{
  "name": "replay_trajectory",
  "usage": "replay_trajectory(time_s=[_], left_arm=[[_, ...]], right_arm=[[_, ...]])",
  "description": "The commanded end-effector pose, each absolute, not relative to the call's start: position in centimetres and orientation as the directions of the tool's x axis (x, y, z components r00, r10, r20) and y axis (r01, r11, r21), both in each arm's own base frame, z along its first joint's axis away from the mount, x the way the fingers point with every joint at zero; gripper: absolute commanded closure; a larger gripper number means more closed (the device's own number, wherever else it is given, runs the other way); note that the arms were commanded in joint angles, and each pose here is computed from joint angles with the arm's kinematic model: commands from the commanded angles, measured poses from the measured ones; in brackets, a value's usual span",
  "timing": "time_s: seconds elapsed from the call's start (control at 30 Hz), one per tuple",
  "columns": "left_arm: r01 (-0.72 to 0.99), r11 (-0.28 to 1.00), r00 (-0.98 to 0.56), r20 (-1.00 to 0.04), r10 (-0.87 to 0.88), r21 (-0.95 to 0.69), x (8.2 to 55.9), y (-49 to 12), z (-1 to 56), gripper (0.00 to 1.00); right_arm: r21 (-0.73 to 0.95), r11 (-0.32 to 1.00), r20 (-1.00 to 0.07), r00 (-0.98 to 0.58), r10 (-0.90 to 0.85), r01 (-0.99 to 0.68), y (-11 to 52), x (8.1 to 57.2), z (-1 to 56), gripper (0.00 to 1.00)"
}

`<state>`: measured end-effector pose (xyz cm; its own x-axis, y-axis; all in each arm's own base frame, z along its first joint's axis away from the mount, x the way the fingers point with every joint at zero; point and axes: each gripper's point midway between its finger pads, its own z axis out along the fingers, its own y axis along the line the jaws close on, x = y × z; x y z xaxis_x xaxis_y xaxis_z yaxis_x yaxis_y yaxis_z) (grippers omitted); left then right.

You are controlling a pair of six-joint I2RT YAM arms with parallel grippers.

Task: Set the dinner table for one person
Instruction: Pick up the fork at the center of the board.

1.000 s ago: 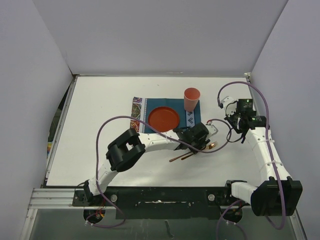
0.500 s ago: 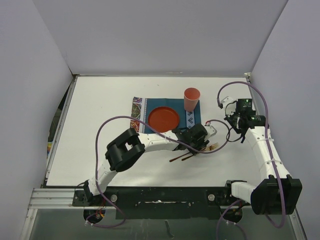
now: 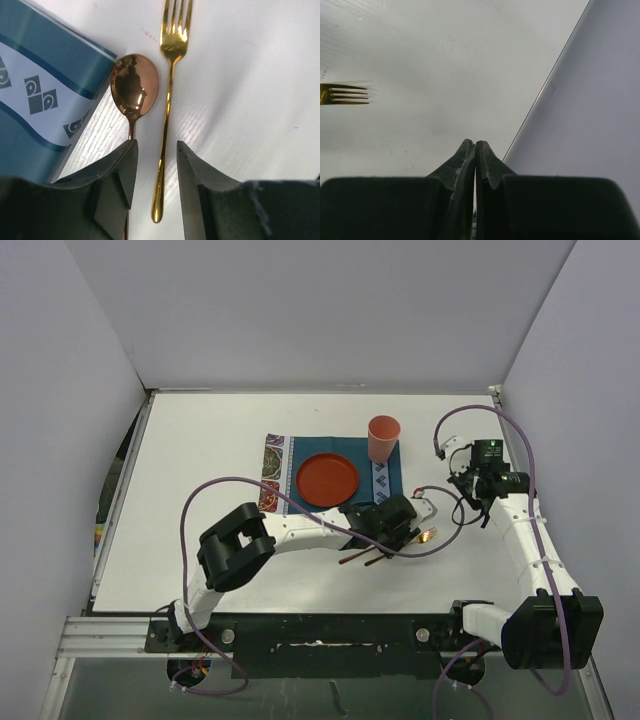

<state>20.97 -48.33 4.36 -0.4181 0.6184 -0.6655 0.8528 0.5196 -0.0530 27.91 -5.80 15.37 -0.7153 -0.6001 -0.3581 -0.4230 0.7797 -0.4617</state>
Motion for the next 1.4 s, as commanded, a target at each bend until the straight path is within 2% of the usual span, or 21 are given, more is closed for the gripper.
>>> replay_trajectory(time_s=[0.0, 0.5, 0.83, 1.37], left_arm=[[0.858, 0.510, -0.350, -0.791, 0.501, -0.056, 21.4, -49.6, 12.3, 0.64], [0.866, 0.493, -0.383, -0.748, 0.542, -0.086, 20.9, -51.0, 8.4, 0.64], [0.852, 0.481, -0.477, -0.690, 0.545, -0.209, 18.7, -51.8, 6.0, 0.65], [0.867, 0.476, -0.441, -0.676, 0.591, -0.149, 19.9, -51.5, 3.4, 0.65]], right_arm=[[-0.470, 0.796, -0.396, -0.715, -0.576, -0.381, -6.0, 28.5, 15.9, 1.00], [-0.475, 0.796, -0.389, -0.722, -0.572, -0.375, -6.2, 27.9, 15.7, 1.00], [-0.469, 0.803, -0.396, -0.725, -0.564, -0.368, -6.1, 27.8, 15.7, 1.00], [-0.486, 0.790, -0.378, -0.725, -0.575, -0.373, -6.4, 27.5, 16.0, 1.00]])
